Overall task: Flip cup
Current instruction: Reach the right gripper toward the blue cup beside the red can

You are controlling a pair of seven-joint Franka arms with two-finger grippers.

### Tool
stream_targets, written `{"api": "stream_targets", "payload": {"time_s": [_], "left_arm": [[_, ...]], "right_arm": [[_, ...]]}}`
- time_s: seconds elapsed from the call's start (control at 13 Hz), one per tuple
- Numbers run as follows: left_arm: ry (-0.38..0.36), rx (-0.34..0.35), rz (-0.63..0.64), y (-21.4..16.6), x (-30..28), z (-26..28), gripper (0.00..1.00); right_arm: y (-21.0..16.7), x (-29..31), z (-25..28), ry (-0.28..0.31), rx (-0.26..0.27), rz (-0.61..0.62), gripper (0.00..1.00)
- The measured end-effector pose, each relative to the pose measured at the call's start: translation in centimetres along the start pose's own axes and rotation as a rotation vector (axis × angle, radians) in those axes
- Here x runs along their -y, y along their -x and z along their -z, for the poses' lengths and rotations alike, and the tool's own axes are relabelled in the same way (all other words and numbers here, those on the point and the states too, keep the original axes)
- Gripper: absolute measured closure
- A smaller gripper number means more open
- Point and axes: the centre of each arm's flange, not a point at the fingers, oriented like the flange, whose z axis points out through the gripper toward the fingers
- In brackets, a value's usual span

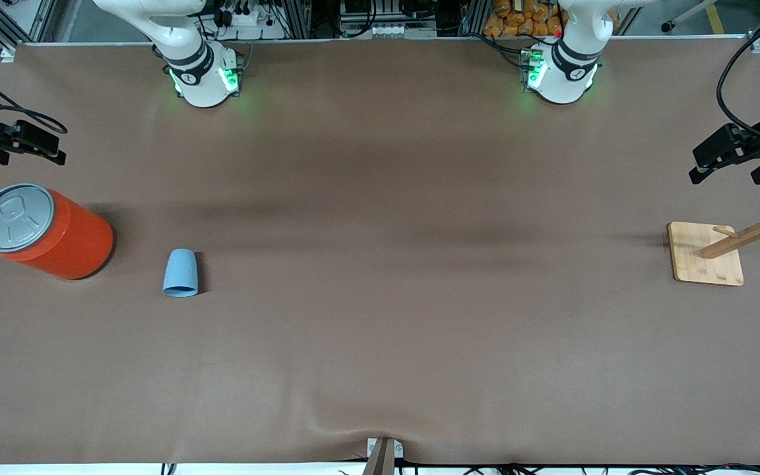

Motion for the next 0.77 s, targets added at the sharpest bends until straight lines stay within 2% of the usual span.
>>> {"api": "stream_targets", "payload": {"time_s": [0.77], "left_arm": [[0.001, 0.003, -0.005, 0.0, -0.3, -0.1, 0.0]], "right_arm": [[-2.2, 0.2, -1.9, -0.011, -0.015, 0.033, 0.0]]}}
